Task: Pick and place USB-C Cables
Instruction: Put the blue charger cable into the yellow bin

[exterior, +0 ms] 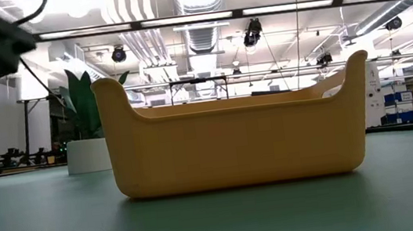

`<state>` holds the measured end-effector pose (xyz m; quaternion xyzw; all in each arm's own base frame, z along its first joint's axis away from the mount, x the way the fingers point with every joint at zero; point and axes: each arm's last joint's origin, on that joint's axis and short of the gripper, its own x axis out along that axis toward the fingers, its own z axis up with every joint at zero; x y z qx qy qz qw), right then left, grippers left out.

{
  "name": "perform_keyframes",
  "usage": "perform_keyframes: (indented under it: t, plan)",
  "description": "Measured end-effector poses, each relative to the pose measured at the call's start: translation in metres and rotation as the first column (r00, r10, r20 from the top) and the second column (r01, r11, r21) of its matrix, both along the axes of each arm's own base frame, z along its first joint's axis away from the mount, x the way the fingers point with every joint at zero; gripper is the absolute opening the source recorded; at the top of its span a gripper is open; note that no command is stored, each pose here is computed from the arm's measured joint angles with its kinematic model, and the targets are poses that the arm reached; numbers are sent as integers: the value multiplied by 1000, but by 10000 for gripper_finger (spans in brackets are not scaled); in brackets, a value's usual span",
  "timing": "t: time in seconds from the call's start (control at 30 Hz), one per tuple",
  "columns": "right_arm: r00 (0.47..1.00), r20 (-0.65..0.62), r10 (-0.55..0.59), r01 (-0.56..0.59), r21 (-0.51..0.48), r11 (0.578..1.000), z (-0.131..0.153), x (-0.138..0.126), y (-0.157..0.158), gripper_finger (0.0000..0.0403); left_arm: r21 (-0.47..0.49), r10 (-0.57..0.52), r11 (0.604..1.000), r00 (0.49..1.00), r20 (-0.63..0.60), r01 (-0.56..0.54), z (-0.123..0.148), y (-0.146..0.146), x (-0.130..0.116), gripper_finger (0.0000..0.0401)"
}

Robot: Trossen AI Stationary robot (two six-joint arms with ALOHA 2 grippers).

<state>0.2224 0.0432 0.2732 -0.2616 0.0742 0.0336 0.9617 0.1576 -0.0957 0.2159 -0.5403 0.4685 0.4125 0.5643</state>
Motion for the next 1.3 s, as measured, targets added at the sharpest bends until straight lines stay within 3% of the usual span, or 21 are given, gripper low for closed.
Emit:
perform_keyframes:
  t: [0.43, 0.53, 0.77, 0.9, 1.03, 1.3]
  plan:
    - [1000, -5, 0, 0, 0, 1000, 0, 0, 0, 68, 24, 43, 999, 989, -143, -39, -19, -6, 7, 10]
    - [1000, -7, 0, 0, -1, 1000, -1, 0, 0, 68, 30, 43, 999, 988, -151, -38, -21, -6, 8, 43]
    - [1000, -13, 0, 0, -2, 1000, -1, 0, 0, 68, 67, 47, 997, 978, -205, -34, -28, -7, 8, 172]
    - [1000, -13, 0, 0, -2, 1000, -1, 0, 0, 68, 86, 51, 996, 971, -232, -32, -34, -7, 8, 226]
    - [1000, -14, 0, 0, -3, 1000, -1, 0, 0, 68, 102, 56, 994, 965, -255, -30, -40, -7, 8, 252]
    - [1000, -14, 0, 0, -3, 1000, -1, 0, 0, 68, 136, 67, 990, 951, -301, -27, -52, -5, 5, 256]
